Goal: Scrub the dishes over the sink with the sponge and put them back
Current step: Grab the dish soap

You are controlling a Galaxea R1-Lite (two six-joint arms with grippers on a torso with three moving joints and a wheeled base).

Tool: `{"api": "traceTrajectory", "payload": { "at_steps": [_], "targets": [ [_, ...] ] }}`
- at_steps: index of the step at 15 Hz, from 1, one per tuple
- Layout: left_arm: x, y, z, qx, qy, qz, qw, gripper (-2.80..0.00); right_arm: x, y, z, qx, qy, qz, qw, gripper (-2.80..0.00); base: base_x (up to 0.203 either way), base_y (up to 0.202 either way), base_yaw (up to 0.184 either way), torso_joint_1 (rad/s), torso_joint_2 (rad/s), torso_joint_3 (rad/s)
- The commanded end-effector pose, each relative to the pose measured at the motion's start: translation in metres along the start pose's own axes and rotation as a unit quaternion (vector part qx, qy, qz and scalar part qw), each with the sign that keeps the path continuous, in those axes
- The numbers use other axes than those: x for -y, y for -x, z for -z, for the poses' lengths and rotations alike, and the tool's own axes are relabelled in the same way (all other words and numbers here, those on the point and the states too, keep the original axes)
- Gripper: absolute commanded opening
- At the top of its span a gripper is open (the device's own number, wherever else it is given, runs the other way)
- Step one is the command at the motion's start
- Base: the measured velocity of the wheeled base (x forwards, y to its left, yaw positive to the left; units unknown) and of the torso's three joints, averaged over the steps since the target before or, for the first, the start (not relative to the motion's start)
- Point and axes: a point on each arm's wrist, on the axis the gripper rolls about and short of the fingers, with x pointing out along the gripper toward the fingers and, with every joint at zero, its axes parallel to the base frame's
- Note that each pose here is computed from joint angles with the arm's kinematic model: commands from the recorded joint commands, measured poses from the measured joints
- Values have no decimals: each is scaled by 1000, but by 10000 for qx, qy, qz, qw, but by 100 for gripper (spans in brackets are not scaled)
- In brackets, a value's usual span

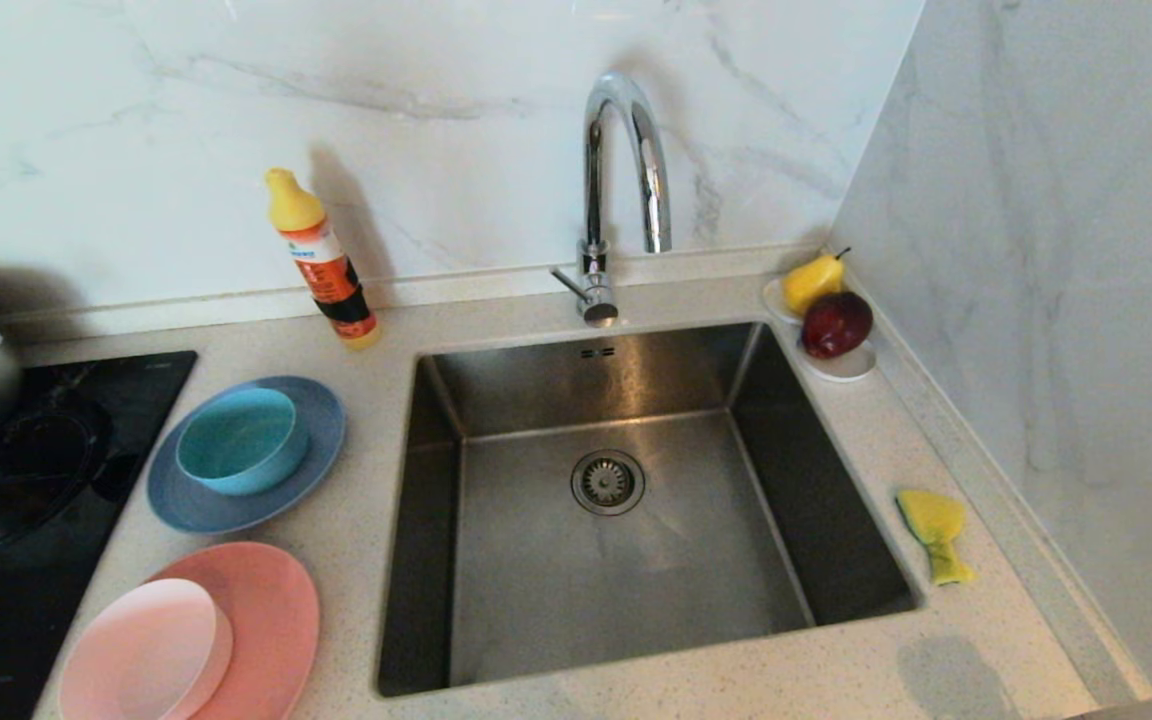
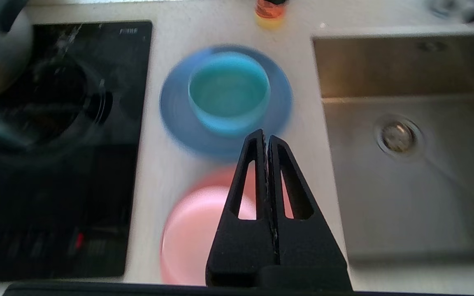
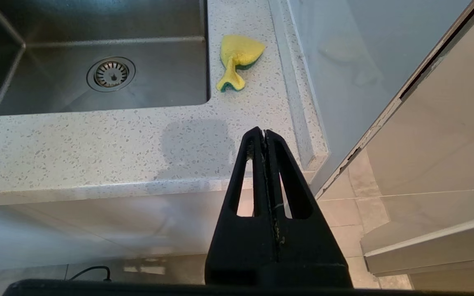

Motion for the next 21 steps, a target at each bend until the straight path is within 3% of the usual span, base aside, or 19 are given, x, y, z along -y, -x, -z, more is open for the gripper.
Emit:
{"api": "traceTrajectory", "payload": {
  "at_steps": [1,3,4,9,10,13,16,21],
  "targets": [
    [6,-93,4,-836,-20,-108,9964,-280,0,0,0,-3,0,-3,10000,-280,0,0,0,0,0,0],
    [8,-139,13,-908,2,-222,9956,-280,0,0,0,-4,0,-3,10000,-280,0,0,0,0,0,0],
    [9,-159,16,-728,49,-247,9970,-280,0,0,0,0,0,-3,10000,-280,0,0,0,0,0,0],
    [21,-208,40,-362,138,-214,9990,-280,0,0,0,0,0,-3,10000,-280,0,0,0,0,0,0],
    [21,-212,39,-336,151,-241,9990,0,0,0,0,0,0,-3,10000,-280,0,0,0,0,0,0],
    [23,-225,47,-454,260,-249,9983,0,0,0,0,-1,0,-3,10000,-280,0,0,0,0,0,0],
    [24,-244,46,-260,533,-468,9971,0,0,0,0,-2,0,-3,10000,-280,0,0,0,0,0,0],
    [27,-272,37,185,609,-508,9967,0,0,0,0,0,0,-3,10000,-280,0,0,0,0,0,0]
  ]
}}
